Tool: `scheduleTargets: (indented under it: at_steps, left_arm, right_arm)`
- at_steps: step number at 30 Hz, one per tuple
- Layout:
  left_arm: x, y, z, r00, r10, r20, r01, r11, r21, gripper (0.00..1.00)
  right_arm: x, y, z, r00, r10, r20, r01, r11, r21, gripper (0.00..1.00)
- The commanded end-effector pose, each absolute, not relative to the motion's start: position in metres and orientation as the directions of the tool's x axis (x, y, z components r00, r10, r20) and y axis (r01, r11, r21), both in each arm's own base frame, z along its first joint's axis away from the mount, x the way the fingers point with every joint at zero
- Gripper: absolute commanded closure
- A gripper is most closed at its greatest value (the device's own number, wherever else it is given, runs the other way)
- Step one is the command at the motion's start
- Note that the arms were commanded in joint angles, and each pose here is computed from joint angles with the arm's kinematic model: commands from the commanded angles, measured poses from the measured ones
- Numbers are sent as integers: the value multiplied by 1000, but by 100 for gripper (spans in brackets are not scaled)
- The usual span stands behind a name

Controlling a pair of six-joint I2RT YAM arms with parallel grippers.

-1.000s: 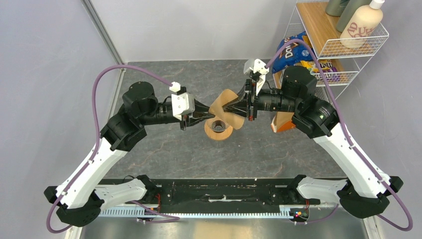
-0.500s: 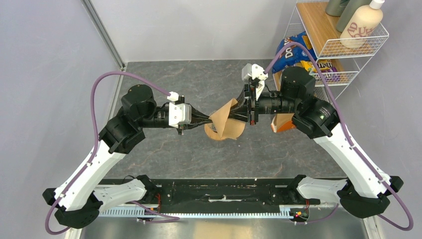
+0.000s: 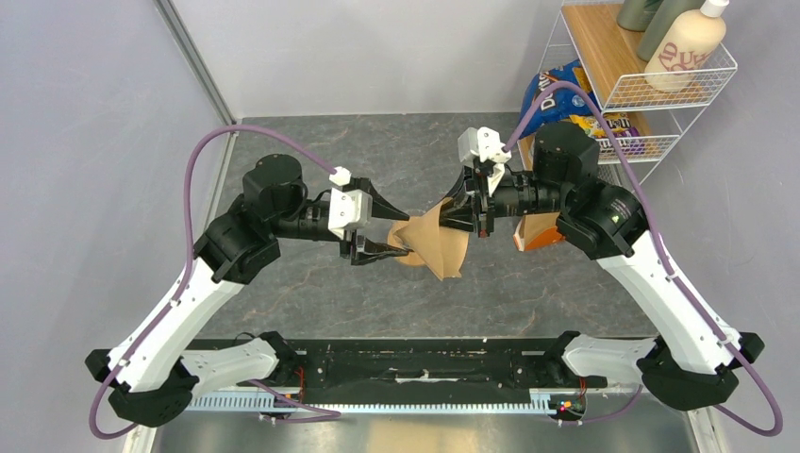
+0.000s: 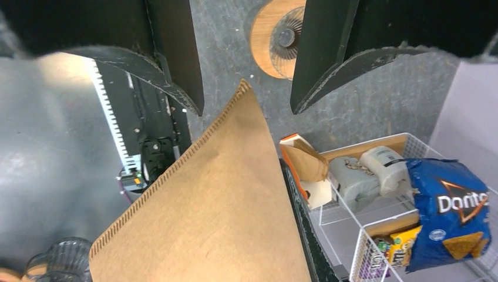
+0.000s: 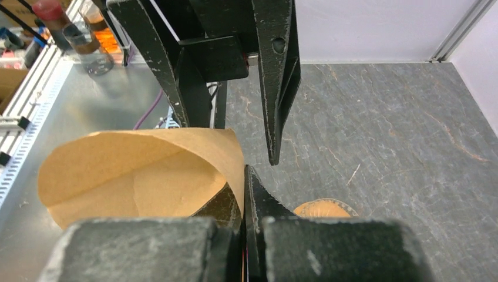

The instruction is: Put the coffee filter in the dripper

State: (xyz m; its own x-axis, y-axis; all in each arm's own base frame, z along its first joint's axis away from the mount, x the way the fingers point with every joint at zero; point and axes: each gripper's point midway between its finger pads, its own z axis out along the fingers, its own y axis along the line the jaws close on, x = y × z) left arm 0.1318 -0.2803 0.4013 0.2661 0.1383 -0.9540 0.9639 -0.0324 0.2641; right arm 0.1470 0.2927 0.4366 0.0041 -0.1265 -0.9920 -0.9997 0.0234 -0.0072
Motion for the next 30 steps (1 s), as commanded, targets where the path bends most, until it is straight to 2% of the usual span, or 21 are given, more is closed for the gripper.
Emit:
scheduleTargets:
  at_steps: [1, 7, 12, 16, 19, 23, 26, 27, 28, 30]
  left_arm:
    - [114, -281, 419, 206, 99, -974, 976, -93, 197, 35]
    - [109, -284, 413, 172, 121, -978, 980, -124, 157, 38]
    - [114, -291, 409, 131, 143, -981, 987, -109, 116, 50]
    - [115, -294, 408, 124, 148, -981, 988, -112, 108, 65]
    - [115, -294, 408, 128, 147, -981, 988, -110, 112, 71]
    - [114, -293, 407, 135, 144, -980, 987, -111, 120, 87]
    - [111, -290, 407, 136, 142, -981, 987, -111, 120, 92]
    - [109, -289, 408, 134, 138, -981, 987, -112, 119, 90]
    - [108, -288, 408, 129, 137, -982, 987, -110, 114, 82]
    - [108, -285, 406, 114, 144, -983, 991, -88, 102, 56]
  right_arm:
    - [141, 290, 447, 124, -127, -984, -992, -42, -119, 100]
    - [143, 290, 444, 162, -138, -977, -986, -50, -156, 100]
    - [140, 292, 444, 181, -137, -974, -982, -73, -172, 100]
    - [141, 293, 446, 185, -137, -973, -982, -71, -176, 100]
    - [141, 293, 446, 179, -138, -974, -983, -69, -171, 100]
    - [142, 292, 445, 165, -145, -976, -986, -54, -159, 100]
    - [146, 291, 443, 137, -158, -978, -991, -18, -135, 100]
    - [148, 291, 443, 127, -163, -978, -992, 0, -129, 100]
    - [150, 290, 443, 110, -168, -980, -993, 19, -115, 100]
    - [154, 288, 443, 73, -173, -982, -995, 49, -82, 100]
